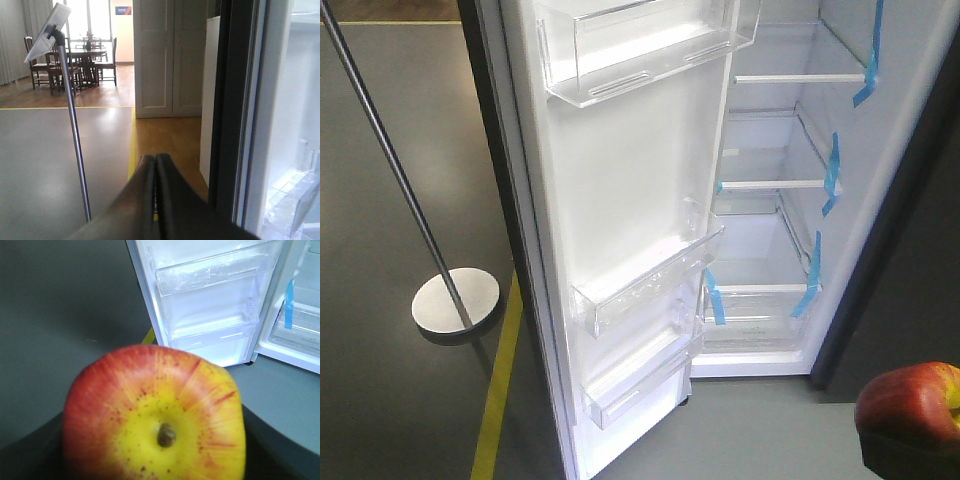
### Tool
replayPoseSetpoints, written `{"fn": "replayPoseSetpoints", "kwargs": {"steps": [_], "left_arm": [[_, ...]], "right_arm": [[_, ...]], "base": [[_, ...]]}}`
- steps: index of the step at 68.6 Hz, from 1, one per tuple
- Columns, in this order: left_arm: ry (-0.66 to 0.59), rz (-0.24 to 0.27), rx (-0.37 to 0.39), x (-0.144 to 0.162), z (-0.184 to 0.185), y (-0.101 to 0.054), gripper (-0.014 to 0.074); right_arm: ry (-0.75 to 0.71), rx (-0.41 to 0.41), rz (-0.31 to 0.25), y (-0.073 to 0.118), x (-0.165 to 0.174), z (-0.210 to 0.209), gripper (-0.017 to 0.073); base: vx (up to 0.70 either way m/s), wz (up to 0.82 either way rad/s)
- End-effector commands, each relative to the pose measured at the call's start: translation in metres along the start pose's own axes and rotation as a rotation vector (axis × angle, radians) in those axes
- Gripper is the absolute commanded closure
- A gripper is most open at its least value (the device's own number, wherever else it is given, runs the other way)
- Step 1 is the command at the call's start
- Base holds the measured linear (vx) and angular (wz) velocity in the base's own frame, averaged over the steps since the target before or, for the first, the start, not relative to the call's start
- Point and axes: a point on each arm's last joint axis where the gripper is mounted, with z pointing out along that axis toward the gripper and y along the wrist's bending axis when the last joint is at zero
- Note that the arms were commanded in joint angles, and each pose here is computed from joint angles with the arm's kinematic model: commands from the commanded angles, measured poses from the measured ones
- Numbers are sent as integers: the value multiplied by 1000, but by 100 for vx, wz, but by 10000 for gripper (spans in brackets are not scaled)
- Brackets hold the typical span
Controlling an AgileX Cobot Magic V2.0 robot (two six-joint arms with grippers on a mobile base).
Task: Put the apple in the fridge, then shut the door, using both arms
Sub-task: 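Approach the open refrigerator door bins with the apple held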
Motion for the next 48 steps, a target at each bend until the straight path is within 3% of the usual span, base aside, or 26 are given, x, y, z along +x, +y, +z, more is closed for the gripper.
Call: {"fn": "replayPoseSetpoints", "kwargs": {"steps": [1,48], "left_arm": [[-77,-18,3,-3,-1,0,600],[-77,-18,3,-3,-1,0,600]], "right_arm": [[-96,-3,-5,2,-13,-6,385],[-96,-3,-5,2,-13,-6,385]], "base": [[9,-3],[7,-1]]}}
